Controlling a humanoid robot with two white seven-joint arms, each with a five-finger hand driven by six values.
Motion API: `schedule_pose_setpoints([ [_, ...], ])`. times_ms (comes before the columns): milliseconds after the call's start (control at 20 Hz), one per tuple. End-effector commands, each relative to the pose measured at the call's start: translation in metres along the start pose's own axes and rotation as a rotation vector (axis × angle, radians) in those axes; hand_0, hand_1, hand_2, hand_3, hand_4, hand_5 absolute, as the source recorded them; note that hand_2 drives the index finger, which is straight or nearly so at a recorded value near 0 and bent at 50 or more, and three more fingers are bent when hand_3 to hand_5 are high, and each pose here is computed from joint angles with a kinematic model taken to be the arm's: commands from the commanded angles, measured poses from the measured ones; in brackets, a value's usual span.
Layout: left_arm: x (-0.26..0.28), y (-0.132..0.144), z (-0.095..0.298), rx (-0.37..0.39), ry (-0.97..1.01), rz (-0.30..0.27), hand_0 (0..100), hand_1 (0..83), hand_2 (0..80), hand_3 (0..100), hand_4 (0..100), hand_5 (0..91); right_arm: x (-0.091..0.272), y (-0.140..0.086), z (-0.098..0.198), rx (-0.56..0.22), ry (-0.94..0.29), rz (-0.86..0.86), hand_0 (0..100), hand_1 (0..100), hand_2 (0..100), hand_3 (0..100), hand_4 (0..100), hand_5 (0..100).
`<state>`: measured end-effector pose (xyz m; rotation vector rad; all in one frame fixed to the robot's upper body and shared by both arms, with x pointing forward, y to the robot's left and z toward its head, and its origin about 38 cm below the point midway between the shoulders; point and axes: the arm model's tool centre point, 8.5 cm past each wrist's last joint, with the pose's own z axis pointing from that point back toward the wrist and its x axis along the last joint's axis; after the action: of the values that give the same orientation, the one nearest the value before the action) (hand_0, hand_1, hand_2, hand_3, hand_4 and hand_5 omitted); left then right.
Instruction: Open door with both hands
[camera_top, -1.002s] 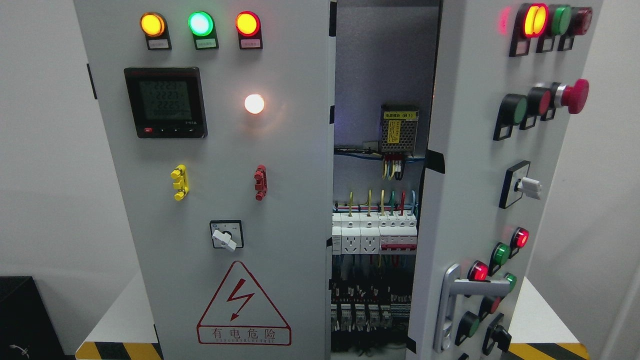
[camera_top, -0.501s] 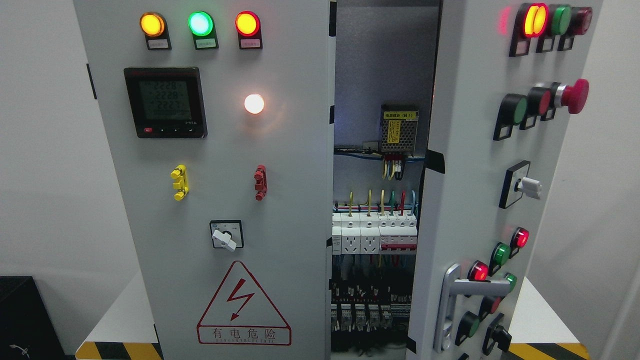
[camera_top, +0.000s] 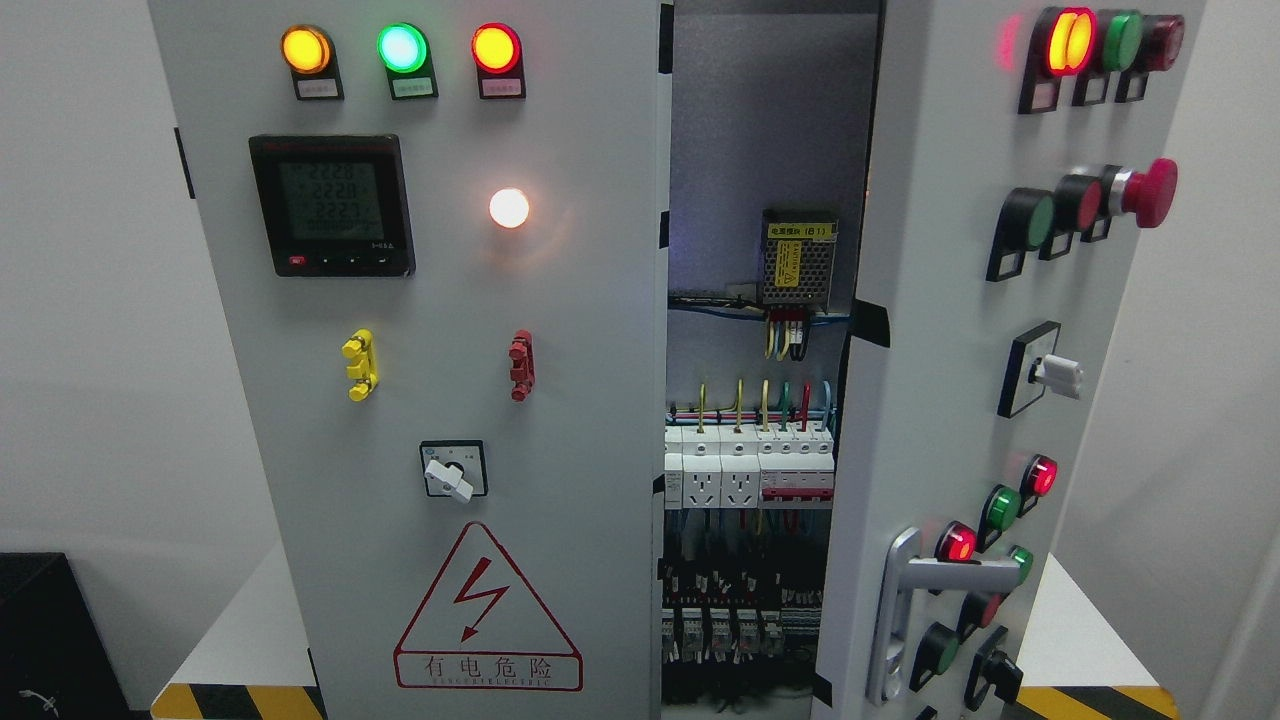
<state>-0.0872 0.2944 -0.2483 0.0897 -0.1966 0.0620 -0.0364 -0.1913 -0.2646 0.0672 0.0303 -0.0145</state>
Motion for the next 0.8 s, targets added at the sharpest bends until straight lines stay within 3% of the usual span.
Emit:
schedule_pose_setpoints([
  [0, 0.047, 0.012, -0.002, -0.013, -0.239, -0.017, 0, 0.0, 0.0, 0, 0, 0.0, 0.000, 0.001, 0.000, 0.000, 0.003, 0.049, 0, 0, 0, 0, 0, 0],
  [751, 0.164, 0.005, 0.029, -0.114, -0.666, -0.057, 0, 0.0, 0.0, 0, 0, 0.0, 0.000, 0.001, 0.000, 0.000, 0.003, 0.049, 0, 0, 0, 0, 0, 0],
])
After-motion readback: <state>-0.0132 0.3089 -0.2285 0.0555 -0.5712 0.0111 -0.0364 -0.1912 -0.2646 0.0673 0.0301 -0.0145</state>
